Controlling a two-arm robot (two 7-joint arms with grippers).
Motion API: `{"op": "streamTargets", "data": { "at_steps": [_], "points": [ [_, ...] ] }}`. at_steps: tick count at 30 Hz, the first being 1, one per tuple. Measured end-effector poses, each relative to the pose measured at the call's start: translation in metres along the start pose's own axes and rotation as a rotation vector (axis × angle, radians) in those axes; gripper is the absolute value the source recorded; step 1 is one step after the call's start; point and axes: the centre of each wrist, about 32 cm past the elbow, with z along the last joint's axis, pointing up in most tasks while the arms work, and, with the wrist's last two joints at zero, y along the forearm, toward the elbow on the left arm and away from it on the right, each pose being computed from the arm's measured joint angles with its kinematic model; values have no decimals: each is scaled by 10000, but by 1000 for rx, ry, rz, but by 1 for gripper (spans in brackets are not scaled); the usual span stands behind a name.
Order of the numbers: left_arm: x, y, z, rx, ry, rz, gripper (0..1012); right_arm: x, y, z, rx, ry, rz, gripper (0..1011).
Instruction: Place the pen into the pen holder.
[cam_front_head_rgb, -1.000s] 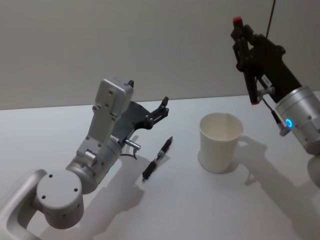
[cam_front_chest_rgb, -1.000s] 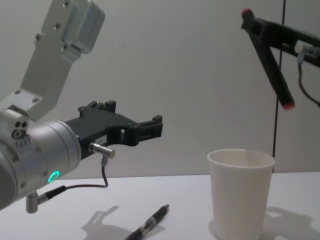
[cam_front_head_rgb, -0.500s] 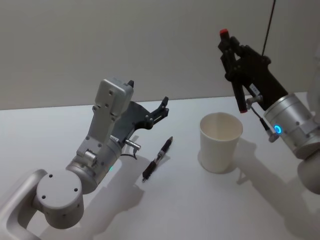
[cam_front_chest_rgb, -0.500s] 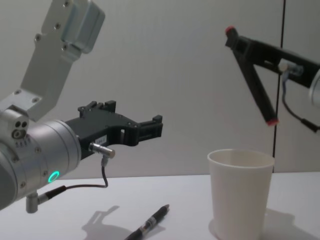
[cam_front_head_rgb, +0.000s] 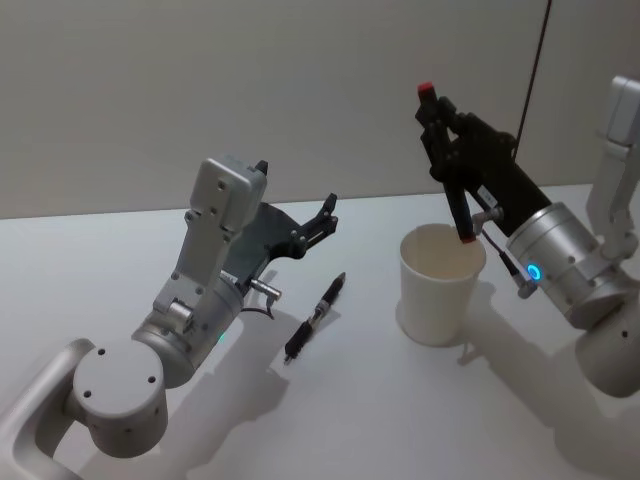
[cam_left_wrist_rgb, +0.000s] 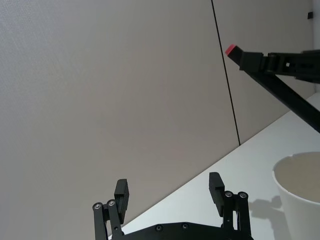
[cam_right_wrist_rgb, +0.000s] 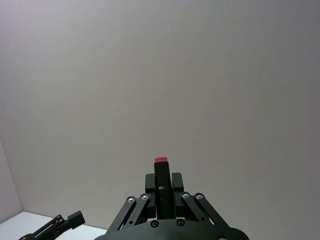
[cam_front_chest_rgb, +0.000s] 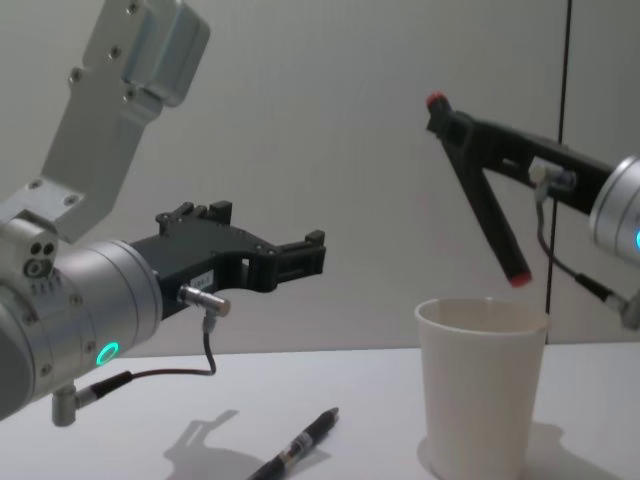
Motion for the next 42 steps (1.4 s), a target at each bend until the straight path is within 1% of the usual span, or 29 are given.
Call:
{"op": "streamTargets", "data": {
  "at_steps": [15,22,31,42],
  "points": [
    [0,0,0,0,0,0,1001,4,-84,-188,-53,11,-14,185],
    [0,0,0,0,0,0,1001,2,-87,-270,-66,11,-24,185],
    [0,0,0,0,0,0,1001,1,-68,-339,-76,3,-32,185],
    [0,0,0,0,0,0,1001,11,-96,-368,-99,-4,-38,185]
  ]
}}
